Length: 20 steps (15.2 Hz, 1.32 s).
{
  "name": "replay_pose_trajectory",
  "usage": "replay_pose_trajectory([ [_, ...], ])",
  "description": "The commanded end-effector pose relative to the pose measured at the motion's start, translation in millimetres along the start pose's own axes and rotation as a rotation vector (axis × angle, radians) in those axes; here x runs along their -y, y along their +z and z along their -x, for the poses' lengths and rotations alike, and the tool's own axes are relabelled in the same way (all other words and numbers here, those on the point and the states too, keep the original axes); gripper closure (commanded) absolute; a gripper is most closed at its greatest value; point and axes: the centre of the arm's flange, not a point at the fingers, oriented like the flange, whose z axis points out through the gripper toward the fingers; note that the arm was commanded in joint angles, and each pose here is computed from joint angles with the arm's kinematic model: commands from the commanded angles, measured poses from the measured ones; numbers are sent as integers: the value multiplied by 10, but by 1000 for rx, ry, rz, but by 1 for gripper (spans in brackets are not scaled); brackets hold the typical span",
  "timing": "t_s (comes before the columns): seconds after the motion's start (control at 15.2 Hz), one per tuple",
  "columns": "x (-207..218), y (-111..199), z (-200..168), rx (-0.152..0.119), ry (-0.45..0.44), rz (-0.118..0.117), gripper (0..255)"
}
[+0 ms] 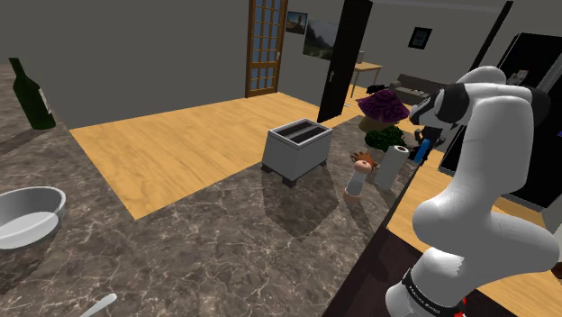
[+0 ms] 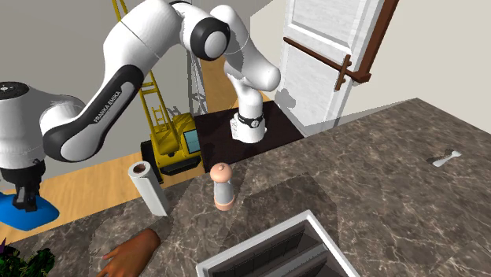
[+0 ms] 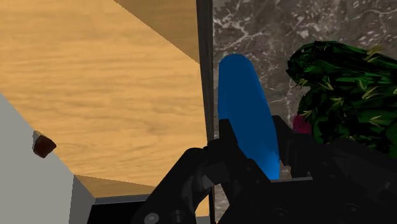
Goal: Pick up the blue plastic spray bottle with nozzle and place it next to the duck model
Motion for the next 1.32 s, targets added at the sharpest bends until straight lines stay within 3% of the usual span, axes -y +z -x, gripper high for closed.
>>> replay_pose_trajectory([
  [0.0,-3,94,36,-1,0,0,255],
  [0.46,-1,424,174,-1,0,0,255],
  [0.92,-1,424,173,-1,0,0,255],
  [0.99,-1,424,173,-1,0,0,0],
  [1.25,-1,424,173,-1,0,0,0],
])
